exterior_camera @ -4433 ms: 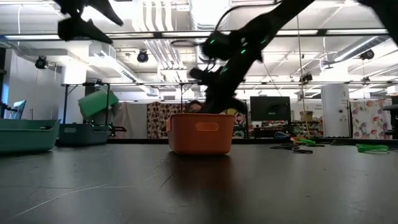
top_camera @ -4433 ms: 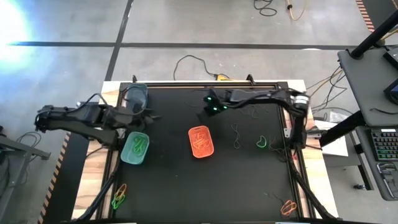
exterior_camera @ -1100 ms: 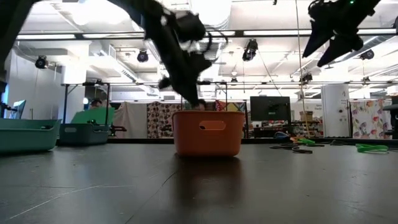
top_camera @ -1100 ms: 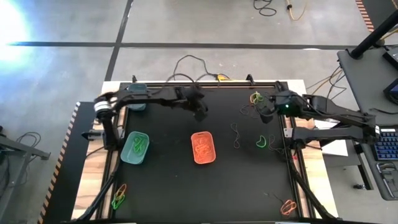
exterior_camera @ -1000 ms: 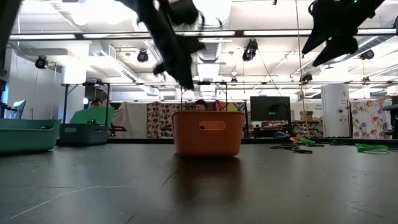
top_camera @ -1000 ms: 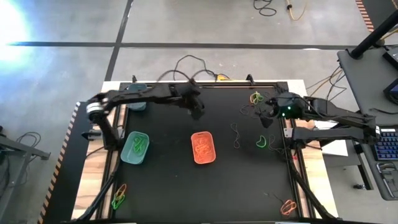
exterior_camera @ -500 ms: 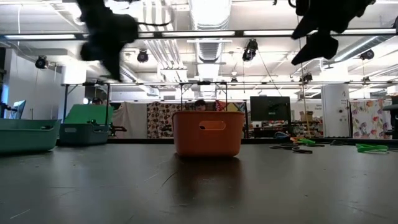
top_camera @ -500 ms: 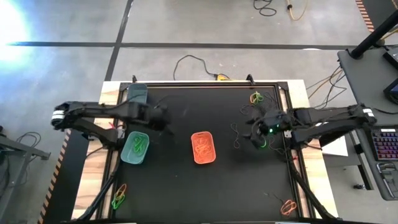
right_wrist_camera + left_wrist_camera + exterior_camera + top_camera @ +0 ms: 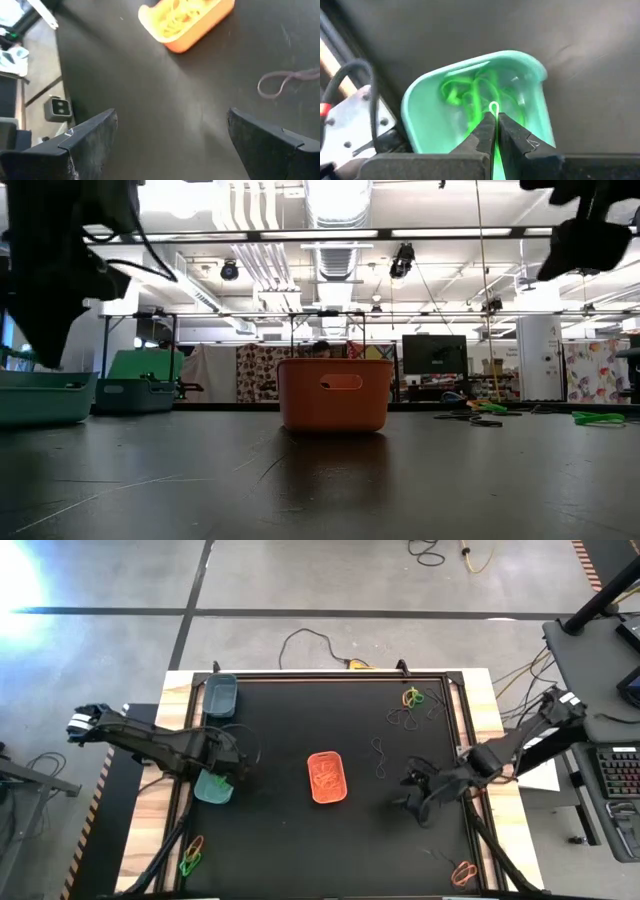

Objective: Sort rubber bands into baskets
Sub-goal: Put the green rubber band into the light sea green bin

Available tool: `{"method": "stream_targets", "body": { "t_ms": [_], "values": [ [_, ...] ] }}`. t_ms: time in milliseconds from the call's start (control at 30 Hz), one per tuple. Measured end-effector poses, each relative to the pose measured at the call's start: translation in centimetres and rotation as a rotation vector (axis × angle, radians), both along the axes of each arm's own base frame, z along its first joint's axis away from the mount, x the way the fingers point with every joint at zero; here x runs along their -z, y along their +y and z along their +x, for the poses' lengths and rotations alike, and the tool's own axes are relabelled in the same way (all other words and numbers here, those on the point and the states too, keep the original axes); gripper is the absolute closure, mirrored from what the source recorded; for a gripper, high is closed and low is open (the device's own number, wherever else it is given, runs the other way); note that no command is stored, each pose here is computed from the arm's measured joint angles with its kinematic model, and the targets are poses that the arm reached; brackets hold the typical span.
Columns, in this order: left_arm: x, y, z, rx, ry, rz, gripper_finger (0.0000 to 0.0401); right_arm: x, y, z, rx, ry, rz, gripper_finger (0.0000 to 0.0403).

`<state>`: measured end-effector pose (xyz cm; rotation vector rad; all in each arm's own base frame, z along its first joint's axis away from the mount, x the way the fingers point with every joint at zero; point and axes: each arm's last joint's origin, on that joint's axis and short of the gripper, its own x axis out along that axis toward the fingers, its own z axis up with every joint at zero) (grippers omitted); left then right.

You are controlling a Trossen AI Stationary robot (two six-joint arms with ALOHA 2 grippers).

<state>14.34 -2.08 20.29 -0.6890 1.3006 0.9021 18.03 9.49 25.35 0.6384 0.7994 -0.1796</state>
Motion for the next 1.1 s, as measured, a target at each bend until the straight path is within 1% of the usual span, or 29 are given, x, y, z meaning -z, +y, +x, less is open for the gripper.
{"method": "stream_targets", "body": {
  "t_ms": [67,133,200,267,300,533,633,700,800,867,933,1000,1100],
  "values": [
    [-0.2,0.0,0.5,0.008,0.003,0.028,0.0401,0.8,0.5,0.4,0.029,0.039,0.015,0.004],
    [0.2,0.2,0.5,0.009,0.07,0.051,0.0401,1.5,0.8,0.8,0.051,0.073,0.015,0.004],
    [0.8,0.1,0.8,0.014,0.091,0.048,0.0401,2.2,1.1,1.2,0.063,0.104,0.006,0.004],
    [1.5,0.1,0.8,0.02,0.158,0.045,0.0401,2.8,1.2,1.6,0.068,0.131,-0.009,0.004],
    [1.7,0.0,1.1,0.02,0.169,0.047,0.0401,3.1,1.3,1.7,0.071,0.142,-0.014,0.004],
    [3.4,-0.1,2.2,0.026,0.235,0.062,0.0401,3.6,1.5,2.0,0.099,0.162,-0.004,0.004],
    [4.2,-0.2,2.9,0.047,0.208,0.06,0.0401,3.6,1.4,1.9,0.097,0.172,-0.013,0.0039],
    [4.7,-0.1,2.9,0.048,0.211,0.073,0.0401,3.9,1.0,1.7,0.119,0.223,-0.012,0.0039],
    [5.1,-0.1,3.0,0.045,0.229,0.082,0.0399,4.4,0.1,1.0,0.172,0.351,0.007,0.0039],
    [5.3,-0.1,2.9,0.047,0.239,0.086,0.039,4.6,-0.8,0.7,0.217,0.42,0.001,0.0039],
    [5.3,-0.1,2.8,0.06,0.249,0.08,0.0373,4.9,-1.9,0.7,0.301,0.462,0.011,0.0039],
    [5.3,-0.2,2.7,0.079,0.264,0.055,0.0351,5.2,-3.1,0.9,0.393,0.476,0.029,0.0039],
    [5.1,-0.2,2.2,0.083,0.295,0.016,0.0307,5.9,-4.8,1.1,0.479,0.497,0.047,0.004]
  ]
}}
